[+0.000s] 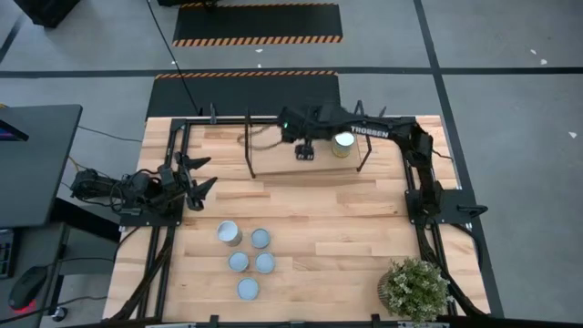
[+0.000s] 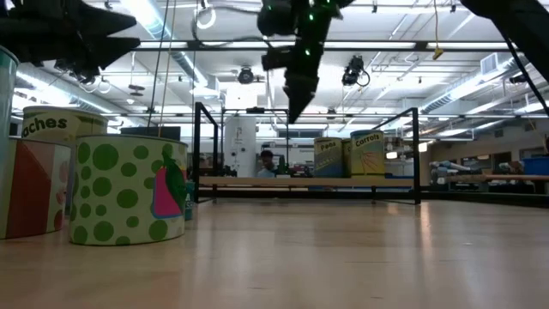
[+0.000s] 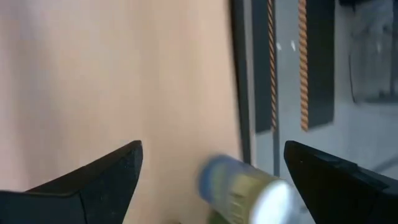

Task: Pick and place cans onto a shelf
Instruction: Put the canned peaches on the shelf

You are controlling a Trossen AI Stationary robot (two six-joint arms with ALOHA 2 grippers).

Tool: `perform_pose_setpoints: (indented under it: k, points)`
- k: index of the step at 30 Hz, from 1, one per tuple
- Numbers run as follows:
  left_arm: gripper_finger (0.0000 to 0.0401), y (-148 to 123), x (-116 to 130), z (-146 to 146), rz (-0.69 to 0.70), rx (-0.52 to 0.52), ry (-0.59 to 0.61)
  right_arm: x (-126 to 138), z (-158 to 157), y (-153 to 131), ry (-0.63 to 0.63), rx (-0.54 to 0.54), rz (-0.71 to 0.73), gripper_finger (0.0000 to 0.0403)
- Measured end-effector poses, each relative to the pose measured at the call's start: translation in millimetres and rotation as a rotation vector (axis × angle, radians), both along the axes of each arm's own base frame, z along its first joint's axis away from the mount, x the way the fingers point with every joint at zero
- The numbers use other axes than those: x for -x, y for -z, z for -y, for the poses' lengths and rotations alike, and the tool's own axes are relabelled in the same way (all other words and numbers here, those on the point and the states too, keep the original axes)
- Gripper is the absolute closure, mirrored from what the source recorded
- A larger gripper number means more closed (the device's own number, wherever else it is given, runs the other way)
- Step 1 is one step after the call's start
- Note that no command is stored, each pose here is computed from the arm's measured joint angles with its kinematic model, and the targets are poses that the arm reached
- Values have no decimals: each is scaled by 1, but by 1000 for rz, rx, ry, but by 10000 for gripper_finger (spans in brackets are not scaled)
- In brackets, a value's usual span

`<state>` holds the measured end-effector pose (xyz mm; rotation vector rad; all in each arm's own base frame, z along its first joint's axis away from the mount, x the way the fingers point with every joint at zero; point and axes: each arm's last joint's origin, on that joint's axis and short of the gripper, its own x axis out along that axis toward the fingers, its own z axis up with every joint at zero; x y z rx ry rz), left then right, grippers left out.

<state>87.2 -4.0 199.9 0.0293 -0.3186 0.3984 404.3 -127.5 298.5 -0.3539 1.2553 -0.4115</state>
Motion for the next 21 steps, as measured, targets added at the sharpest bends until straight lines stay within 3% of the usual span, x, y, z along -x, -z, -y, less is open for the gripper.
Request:
perform_pose_setpoints:
  k: [3,8,15,21]
  points:
    - [87,5,-2,1,-84,18,17,-9,-33,0,-62,-10,13,4]
    - [100,-10,-1,5,-130,91,188,-15,-87,1,-124,-38,21,4]
    - [113,-20,-16,13,-280,90,238,-11,-149,19,-157,-45,31,14]
    - [113,-51,-27,24,-655,140,294,-3,-187,34,-223,-47,131,27]
